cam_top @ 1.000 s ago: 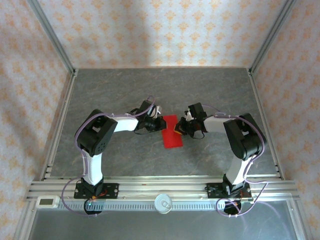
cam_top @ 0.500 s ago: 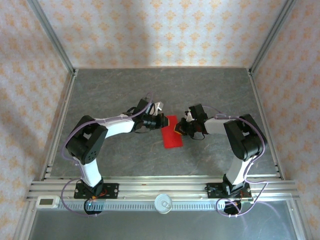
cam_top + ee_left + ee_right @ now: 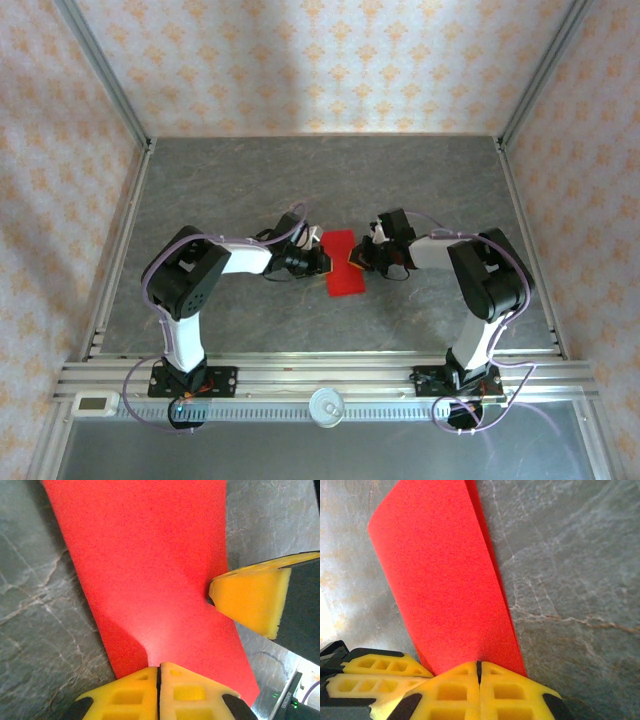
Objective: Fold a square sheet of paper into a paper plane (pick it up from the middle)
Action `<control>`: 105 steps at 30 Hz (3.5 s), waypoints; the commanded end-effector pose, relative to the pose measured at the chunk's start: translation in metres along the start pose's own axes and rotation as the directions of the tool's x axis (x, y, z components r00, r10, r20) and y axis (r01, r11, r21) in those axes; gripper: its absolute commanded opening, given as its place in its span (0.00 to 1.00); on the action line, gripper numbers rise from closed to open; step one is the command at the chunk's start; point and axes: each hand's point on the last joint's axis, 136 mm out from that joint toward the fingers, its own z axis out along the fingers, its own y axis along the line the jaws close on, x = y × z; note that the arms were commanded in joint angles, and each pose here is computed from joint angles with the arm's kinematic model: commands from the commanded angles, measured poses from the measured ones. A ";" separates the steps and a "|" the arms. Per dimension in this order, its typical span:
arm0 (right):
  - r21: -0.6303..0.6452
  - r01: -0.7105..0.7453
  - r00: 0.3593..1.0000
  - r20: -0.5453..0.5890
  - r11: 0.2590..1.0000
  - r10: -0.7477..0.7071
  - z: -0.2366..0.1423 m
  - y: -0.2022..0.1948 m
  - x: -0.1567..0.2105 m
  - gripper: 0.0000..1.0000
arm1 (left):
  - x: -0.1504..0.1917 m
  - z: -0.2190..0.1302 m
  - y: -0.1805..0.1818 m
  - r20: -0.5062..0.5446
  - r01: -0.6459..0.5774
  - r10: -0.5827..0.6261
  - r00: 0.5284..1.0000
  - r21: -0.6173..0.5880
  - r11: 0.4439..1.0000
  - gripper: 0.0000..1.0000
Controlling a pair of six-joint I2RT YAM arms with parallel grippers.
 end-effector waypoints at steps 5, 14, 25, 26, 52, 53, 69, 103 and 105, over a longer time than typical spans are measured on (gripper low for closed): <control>0.193 -0.092 0.995 -0.028 0.977 0.099 0.004 -0.056 0.025 0.00 | -0.017 -0.018 -0.035 0.045 -0.071 0.070 0.997 0.012 0.997 0.10; 0.191 -0.093 0.995 -0.027 0.977 0.100 0.004 -0.055 0.024 0.00 | 0.007 0.000 -0.031 -0.009 -0.047 0.048 0.999 0.040 0.998 0.09; 0.194 -0.089 0.995 -0.027 0.977 0.096 0.004 -0.056 0.025 0.00 | 0.039 0.006 0.016 -0.058 -0.028 0.025 0.998 -0.053 0.998 0.09; 0.193 -0.089 0.995 -0.026 0.977 0.096 0.003 -0.055 0.025 0.00 | 0.038 0.004 0.013 -0.052 -0.030 0.027 0.998 -0.047 0.998 0.09; 0.198 -0.095 0.995 -0.022 0.976 0.101 0.004 -0.056 0.024 0.00 | 0.070 -0.003 0.017 -0.084 -0.027 0.023 0.996 -0.045 0.999 0.10; 0.196 -0.094 0.995 -0.021 0.976 0.100 0.003 -0.056 0.024 0.00 | 0.069 -0.004 0.014 -0.079 -0.030 0.027 0.997 -0.039 0.999 0.10; 0.197 -0.098 0.994 -0.019 0.976 0.103 0.004 -0.055 0.023 0.00 | 0.066 -0.001 -0.025 -0.061 -0.051 0.053 0.997 0.040 0.998 0.10; -0.029 -0.087 0.994 0.071 0.996 0.089 -0.059 0.000 0.033 0.47 | -0.069 -0.004 -0.022 0.116 -0.082 0.082 0.990 0.002 0.997 0.14; -0.036 -0.090 0.995 0.047 0.995 0.092 -0.056 0.001 0.036 0.48 | -0.071 0.002 -0.016 0.108 -0.072 0.071 0.992 0.005 0.997 0.14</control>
